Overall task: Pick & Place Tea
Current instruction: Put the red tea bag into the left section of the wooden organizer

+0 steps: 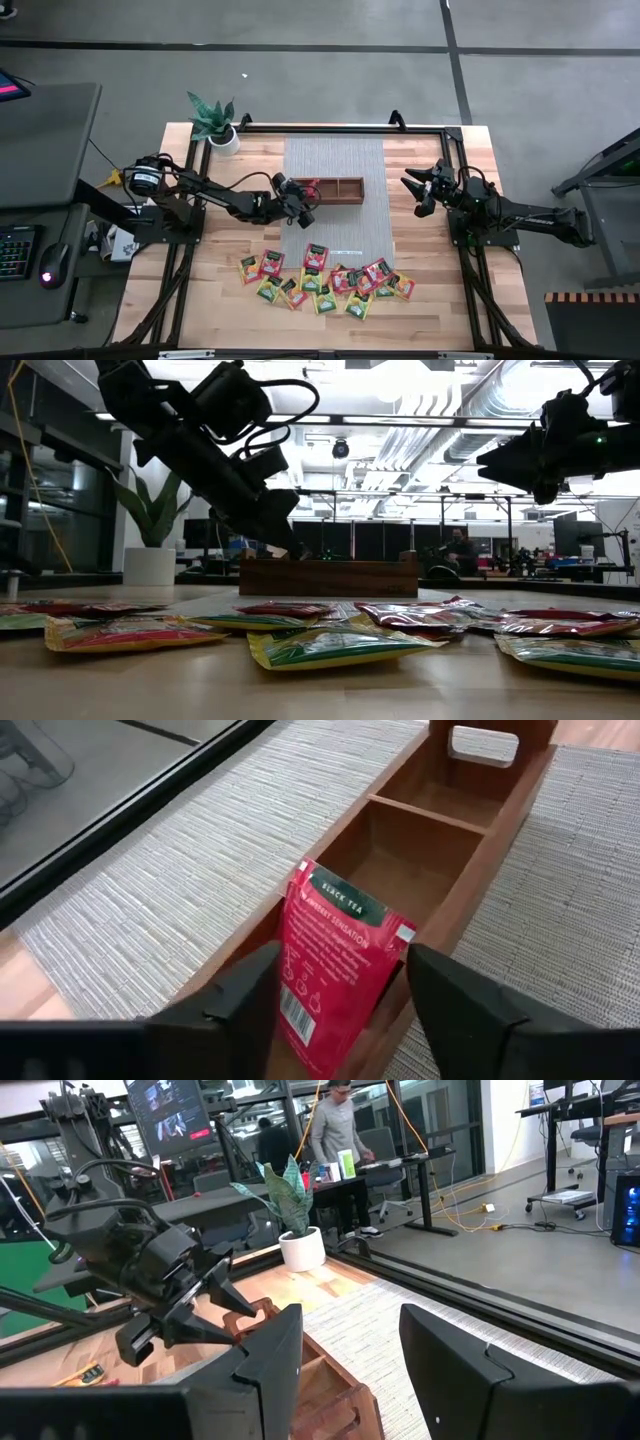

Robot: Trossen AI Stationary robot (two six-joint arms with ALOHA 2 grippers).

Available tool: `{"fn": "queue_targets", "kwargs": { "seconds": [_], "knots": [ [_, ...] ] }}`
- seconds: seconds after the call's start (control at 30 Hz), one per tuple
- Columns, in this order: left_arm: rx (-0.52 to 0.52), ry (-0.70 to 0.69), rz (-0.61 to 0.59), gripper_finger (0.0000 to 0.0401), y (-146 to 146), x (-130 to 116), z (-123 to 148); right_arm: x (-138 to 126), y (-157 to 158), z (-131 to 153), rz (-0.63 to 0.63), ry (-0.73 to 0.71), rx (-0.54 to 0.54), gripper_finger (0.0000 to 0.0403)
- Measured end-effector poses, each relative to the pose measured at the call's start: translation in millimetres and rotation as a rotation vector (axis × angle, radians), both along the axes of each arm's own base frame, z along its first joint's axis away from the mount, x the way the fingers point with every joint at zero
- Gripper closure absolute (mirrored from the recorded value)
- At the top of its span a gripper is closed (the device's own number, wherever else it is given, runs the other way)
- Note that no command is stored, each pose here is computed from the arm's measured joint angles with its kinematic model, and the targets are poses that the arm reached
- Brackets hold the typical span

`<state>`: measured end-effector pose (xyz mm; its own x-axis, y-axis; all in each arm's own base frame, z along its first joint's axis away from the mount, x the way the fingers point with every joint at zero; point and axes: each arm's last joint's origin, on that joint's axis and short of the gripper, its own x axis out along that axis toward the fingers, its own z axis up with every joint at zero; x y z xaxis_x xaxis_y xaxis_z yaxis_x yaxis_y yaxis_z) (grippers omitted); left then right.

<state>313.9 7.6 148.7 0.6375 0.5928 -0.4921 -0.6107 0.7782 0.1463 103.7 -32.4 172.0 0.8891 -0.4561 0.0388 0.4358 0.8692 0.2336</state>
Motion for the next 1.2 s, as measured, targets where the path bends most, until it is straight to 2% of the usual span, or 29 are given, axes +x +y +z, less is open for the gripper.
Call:
{"fn": "queue_targets", "kwargs": {
  "seconds": [0.37,0.53,0.77,1.0,1.2],
  "knots": [
    [-0.041,0.008,-0.064,0.0391,-2,1,-1,0,0,0,0.0,0.0,0.0,0.0238],
    [-0.014,0.031,-0.083,0.0385,-2,1,-1,0,0,0,0.0,0.0,0.0,0.0238],
    [0.013,0.081,-0.099,0.0399,-2,-1,-2,0,0,0,0.0,0.0,0.0,0.0238],
    [0.128,0.113,-0.179,0.0401,-1,-5,18,0,0,0,0.0,0.0,0.0,0.0238],
    [0.124,0.115,-0.258,0.0401,-2,-12,32,0,0,0,0.0,0.0,0.0,0.0238]
  ]
}}
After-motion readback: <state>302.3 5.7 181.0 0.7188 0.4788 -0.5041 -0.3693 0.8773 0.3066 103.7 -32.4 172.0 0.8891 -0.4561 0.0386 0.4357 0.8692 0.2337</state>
